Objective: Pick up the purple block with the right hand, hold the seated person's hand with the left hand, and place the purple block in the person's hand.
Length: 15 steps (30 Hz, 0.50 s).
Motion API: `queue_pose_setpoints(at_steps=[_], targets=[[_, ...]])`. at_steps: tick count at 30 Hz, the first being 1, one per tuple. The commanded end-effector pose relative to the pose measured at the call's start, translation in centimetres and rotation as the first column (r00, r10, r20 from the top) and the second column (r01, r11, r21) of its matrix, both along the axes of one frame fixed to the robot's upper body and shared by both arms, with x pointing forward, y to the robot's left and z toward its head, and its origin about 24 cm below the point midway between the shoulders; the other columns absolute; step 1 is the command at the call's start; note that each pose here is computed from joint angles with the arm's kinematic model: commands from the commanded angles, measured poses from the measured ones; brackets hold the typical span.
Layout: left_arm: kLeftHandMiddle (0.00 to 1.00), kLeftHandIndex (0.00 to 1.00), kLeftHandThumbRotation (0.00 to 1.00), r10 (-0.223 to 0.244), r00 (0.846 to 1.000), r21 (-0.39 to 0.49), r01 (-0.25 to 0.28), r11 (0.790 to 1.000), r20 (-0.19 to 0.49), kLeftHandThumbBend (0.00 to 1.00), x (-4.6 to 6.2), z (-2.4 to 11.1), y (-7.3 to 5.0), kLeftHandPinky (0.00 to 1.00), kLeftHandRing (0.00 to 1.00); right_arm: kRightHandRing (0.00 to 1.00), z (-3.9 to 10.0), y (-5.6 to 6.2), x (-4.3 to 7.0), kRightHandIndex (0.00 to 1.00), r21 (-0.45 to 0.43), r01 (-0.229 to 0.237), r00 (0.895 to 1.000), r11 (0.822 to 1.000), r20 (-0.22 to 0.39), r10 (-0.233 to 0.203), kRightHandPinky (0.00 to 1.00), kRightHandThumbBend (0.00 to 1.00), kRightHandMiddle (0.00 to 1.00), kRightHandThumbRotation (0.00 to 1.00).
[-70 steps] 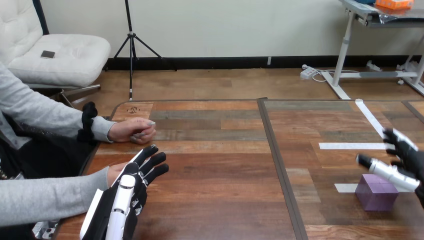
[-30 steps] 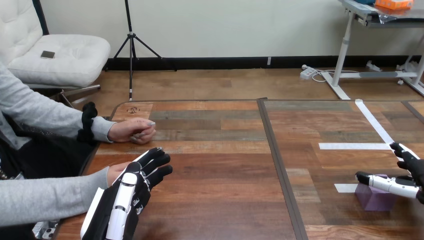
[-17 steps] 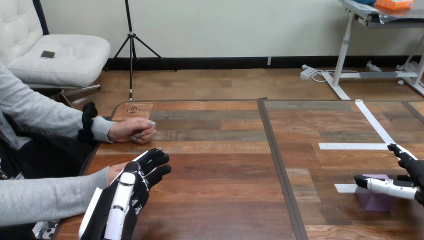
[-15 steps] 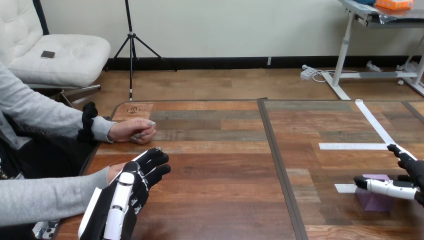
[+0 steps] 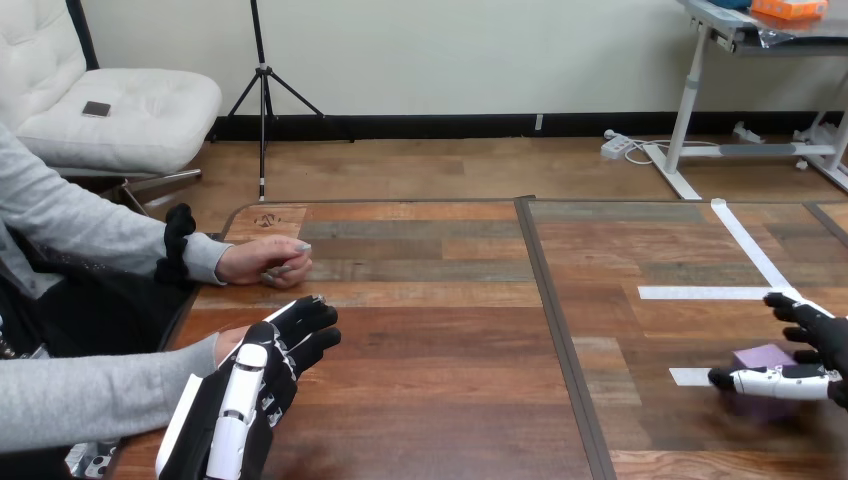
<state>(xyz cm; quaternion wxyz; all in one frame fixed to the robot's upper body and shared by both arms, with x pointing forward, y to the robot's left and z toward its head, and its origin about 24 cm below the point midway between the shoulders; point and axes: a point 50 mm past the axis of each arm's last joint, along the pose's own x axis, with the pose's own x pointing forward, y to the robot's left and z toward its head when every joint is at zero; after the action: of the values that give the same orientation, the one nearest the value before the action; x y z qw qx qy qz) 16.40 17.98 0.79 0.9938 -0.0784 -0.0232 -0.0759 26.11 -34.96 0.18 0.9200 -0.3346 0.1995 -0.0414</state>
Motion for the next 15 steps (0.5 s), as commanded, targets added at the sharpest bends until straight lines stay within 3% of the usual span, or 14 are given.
queue_pose_setpoints(at_steps=[1,6,15], targets=[[0.81,0.77,1.0,0.009,0.993,-0.005,-0.009,1.0,0.118,0.29,1.5,2.1,-0.2,0.89,0.82,0.89,0.2,0.5,0.5,0.9,-0.03,-0.073,0.997,0.997,-0.037,0.072,0.83,1.0,0.91,0.13],[0.8,0.76,1.0,0.006,0.993,-0.005,-0.006,1.0,0.122,0.29,1.5,2.1,-0.2,0.89,0.81,0.89,0.5,0.5,0.7,0.89,-0.05,-0.096,0.995,0.994,-0.045,0.094,0.82,1.0,0.9,0.13],[0.8,0.76,1.0,0.008,0.991,-0.005,-0.007,1.0,0.132,0.27,1.6,2.1,-0.1,0.9,0.82,0.87,1.5,0.3,1.2,0.88,-0.12,-0.177,0.983,0.977,-0.069,0.17,0.8,1.0,0.89,0.14]])
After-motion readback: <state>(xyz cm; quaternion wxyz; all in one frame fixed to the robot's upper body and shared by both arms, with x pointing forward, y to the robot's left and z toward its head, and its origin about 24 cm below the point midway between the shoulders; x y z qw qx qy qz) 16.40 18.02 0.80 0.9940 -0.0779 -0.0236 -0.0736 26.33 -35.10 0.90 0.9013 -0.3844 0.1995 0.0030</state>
